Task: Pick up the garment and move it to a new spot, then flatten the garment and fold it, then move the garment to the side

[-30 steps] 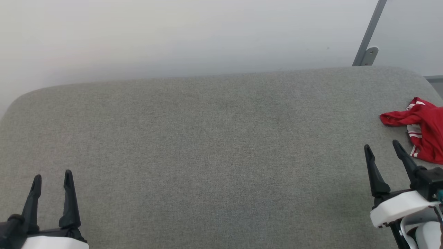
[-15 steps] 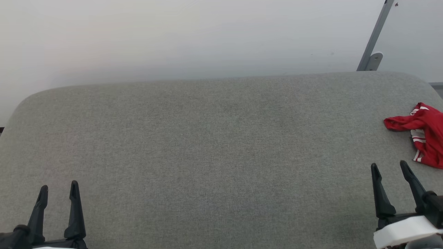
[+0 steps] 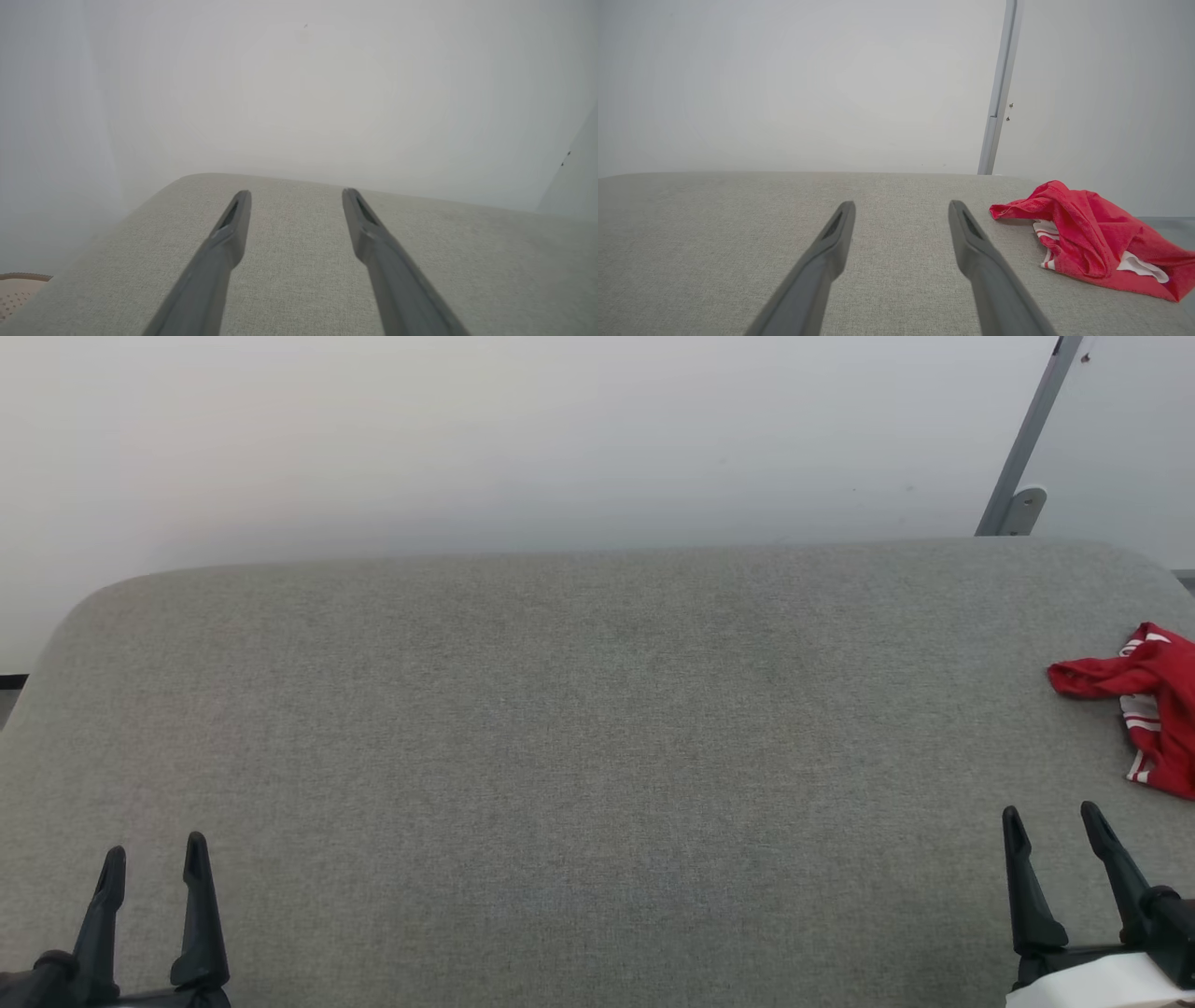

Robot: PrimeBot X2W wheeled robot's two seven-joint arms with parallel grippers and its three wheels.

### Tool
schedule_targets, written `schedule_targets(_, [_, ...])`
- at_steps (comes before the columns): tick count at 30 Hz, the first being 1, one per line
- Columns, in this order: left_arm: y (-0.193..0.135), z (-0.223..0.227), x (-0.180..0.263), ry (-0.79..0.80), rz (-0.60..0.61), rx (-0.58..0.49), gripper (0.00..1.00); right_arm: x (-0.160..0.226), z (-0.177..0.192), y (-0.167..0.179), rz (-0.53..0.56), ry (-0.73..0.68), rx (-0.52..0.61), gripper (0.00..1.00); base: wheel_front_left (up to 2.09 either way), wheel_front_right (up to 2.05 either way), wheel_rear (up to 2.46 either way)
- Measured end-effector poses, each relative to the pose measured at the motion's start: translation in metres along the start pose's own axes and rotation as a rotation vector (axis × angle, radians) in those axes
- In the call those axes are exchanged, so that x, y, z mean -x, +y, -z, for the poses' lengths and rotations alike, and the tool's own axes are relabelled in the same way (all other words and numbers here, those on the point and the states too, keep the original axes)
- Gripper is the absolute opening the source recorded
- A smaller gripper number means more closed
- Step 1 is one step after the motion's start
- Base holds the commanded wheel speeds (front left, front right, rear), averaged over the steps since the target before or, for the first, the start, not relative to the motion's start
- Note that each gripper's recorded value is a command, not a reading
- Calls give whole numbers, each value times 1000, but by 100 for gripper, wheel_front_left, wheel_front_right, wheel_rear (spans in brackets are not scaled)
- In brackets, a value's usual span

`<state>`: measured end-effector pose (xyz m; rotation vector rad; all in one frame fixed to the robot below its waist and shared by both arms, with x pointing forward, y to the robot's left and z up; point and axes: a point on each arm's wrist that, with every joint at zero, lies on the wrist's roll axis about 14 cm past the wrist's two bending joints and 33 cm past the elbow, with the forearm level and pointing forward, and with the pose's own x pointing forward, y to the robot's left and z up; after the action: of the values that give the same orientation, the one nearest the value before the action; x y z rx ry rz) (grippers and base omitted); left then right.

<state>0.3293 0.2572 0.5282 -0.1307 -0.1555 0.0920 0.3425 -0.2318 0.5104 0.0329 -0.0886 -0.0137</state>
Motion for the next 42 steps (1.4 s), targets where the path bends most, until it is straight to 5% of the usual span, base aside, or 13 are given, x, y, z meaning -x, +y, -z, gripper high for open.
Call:
schedule_targets(28, [12, 12, 11, 33, -63, 27, 100, -6, 2, 9, -39, 7, 8, 100, 0, 0, 0])
schedule_targets(29, [12, 15, 12, 43, -65, 31, 0, -5, 5, 10, -37, 17, 5, 0, 0, 0, 0])
schedule_targets(42, [9, 45, 20, 136, -118, 201, 0, 6, 34, 8, 24, 118, -173, 0, 0, 0, 0])
